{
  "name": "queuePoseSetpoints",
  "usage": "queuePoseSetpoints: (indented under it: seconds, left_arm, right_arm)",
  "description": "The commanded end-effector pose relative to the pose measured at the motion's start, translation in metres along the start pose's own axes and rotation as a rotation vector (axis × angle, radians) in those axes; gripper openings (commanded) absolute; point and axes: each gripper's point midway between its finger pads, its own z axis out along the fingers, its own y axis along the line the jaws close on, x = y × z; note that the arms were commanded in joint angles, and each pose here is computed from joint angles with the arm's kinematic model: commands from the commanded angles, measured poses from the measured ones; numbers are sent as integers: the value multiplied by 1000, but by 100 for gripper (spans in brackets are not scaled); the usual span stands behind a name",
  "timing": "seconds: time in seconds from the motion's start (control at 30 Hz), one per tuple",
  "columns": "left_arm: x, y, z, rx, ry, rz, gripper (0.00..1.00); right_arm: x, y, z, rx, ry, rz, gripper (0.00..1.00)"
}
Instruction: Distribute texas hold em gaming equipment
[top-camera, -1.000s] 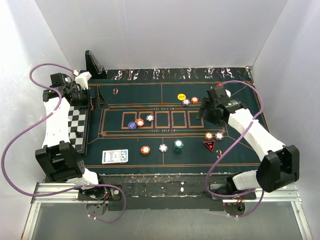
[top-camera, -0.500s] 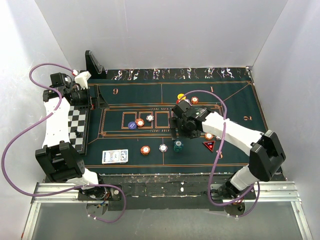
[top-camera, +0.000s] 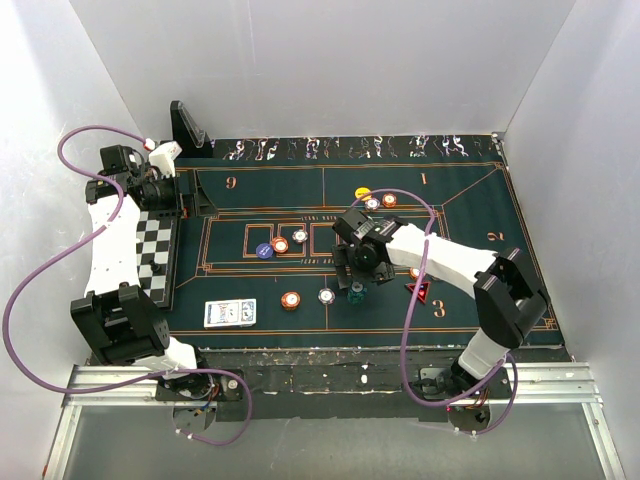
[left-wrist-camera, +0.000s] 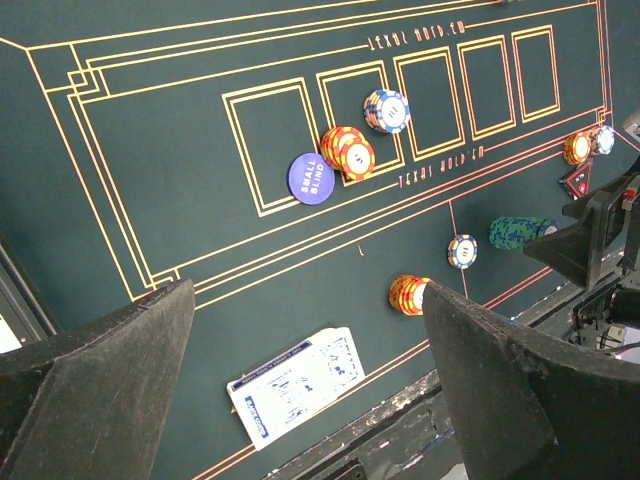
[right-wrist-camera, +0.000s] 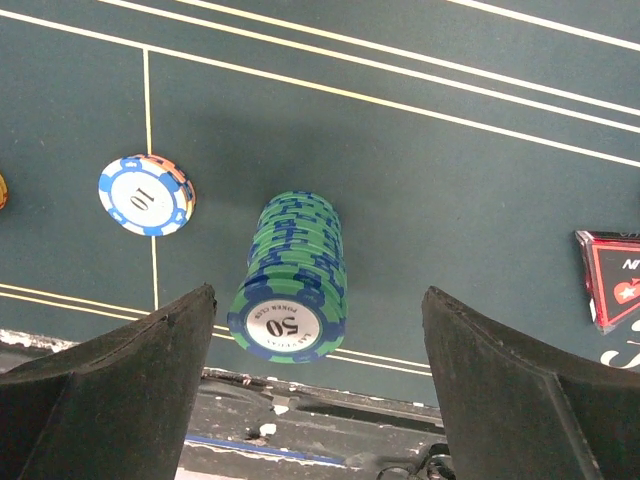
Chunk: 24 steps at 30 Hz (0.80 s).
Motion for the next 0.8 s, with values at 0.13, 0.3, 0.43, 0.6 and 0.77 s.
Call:
queuePoseSetpoints:
  seconds: [0.13,0.3,0.43,0.6,0.77]
  left_arm:
    - [-8,-5,-15,-33,-53,34,98]
    - [-9,-5,-15,-33,-52,37,98]
    - [-8,-4,-15,-34,-50,34,98]
    - [-10,-5,-15,-33,-52,35,98]
    - [-10,-4,-15,-37,-51,38,98]
  right_arm:
    - [-5,7,10,2,7,3,83]
    - [-5,8,11,-3,7,8,76]
    - [-5,9,10,-8,5,13,69]
    - [-3,9,11,-9,9,21,59]
    - [-2,9,12,-14,13,24,49]
